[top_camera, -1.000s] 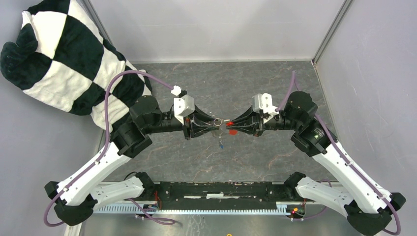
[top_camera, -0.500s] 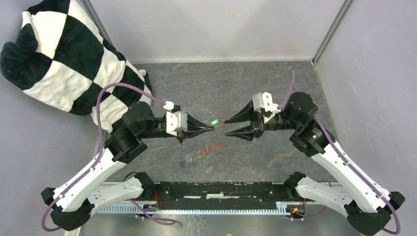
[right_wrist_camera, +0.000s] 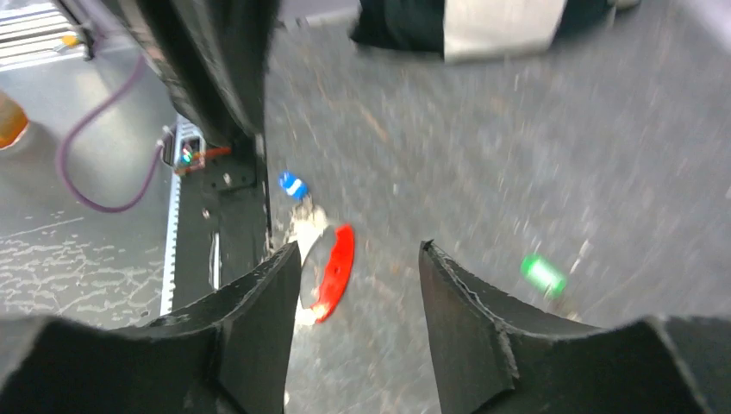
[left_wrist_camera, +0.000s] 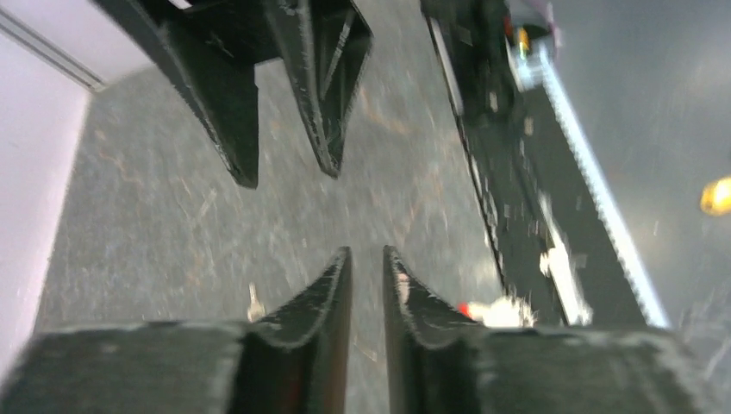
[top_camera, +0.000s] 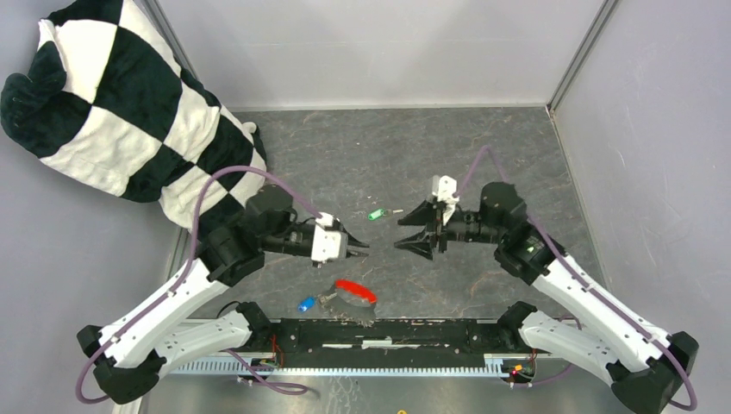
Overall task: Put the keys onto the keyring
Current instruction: Adjust the key on the keyring.
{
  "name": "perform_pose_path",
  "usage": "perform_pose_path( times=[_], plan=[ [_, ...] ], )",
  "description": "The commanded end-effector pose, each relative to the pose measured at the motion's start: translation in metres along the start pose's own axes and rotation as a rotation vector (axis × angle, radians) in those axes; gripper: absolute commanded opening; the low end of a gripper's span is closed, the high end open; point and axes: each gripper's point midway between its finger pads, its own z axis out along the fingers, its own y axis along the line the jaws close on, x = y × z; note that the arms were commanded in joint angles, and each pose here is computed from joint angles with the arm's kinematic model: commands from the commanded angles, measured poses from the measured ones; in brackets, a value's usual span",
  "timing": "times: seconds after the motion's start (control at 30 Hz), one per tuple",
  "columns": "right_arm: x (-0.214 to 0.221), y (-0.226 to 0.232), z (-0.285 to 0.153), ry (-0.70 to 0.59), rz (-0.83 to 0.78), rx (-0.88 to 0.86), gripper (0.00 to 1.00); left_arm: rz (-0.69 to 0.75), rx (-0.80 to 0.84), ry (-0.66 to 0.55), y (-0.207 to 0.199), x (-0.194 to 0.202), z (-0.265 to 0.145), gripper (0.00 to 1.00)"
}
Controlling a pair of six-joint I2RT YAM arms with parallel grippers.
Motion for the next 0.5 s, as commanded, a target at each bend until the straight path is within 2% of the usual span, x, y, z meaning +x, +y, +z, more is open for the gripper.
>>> perform_pose_path(
  times=[0.0, 0.07, 0.13, 0.23, 0.37, 0.47],
  plan=[
    [0.105, -0.015, -0.008, 0.182, 0.217, 0.182, 0.60, 0.097, 0.209, 0.252, -0.042, 0.091, -0.006, 0.30],
    [0.153, 0.002, -0.011, 0.218, 0.347, 0.178, 0.63, 0.130, 0.252, 0.331, -0.052, 0.121, -0.011, 0.37],
    [0.192, 0.020, -0.012, 0.246, 0.457, 0.168, 0.66, 0.173, 0.265, 0.386, -0.056, 0.144, -0.015, 0.38],
    [0.219, 0.055, -0.006, 0.233, 0.516, 0.068, 0.71, 0.228, 0.293, 0.394, -0.067, 0.168, -0.014, 0.46],
    [0.240, 0.070, 0.002, 0.306, 0.326, 0.038, 0.68, 0.252, 0.303, 0.423, -0.075, 0.201, -0.011, 0.49],
    [0.238, 0.072, 0.014, 0.295, 0.191, 0.011, 0.65, 0.245, 0.242, 0.453, -0.064, 0.205, -0.011, 0.44]
  ],
)
